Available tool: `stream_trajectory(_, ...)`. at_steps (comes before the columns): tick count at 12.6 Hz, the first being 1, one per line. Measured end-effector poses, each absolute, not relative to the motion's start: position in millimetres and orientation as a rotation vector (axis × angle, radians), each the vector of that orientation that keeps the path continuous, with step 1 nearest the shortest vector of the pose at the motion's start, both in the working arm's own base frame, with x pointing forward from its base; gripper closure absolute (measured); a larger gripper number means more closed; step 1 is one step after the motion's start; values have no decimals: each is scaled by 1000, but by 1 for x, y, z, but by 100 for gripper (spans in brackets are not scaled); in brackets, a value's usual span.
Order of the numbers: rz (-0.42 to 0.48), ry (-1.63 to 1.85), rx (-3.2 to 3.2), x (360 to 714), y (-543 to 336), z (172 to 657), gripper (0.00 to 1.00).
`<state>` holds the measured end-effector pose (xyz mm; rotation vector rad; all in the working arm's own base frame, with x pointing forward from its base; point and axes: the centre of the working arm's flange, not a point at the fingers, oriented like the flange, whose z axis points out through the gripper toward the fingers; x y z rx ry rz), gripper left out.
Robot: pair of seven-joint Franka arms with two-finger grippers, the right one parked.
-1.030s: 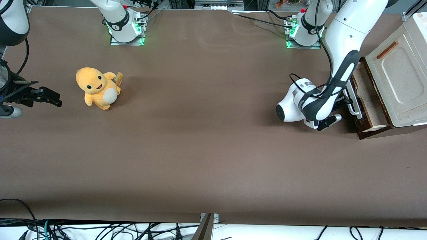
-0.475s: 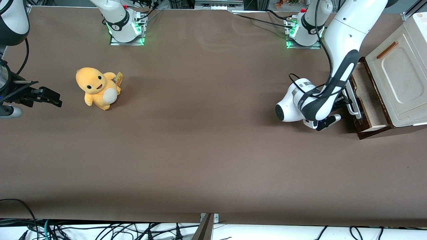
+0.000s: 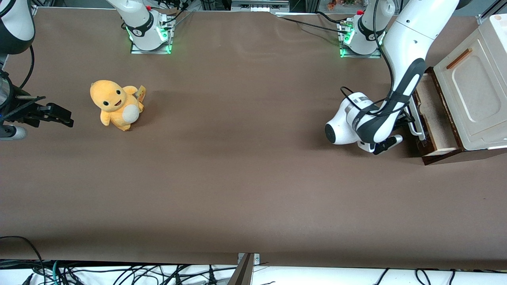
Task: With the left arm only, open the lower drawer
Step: 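Pull the handle with the left gripper, sliding the drawer out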
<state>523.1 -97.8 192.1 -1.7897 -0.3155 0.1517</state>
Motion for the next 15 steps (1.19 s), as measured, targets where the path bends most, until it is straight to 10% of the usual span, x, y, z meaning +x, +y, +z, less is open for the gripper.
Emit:
stream_trajectory(6,152,-328,-1790,521,-103,193,77)
stream_trajectory(11,152,-346,-1776,517,-110,196,26)
stream_trajectory(15,166,-362,-1787,518,-112,197,18)
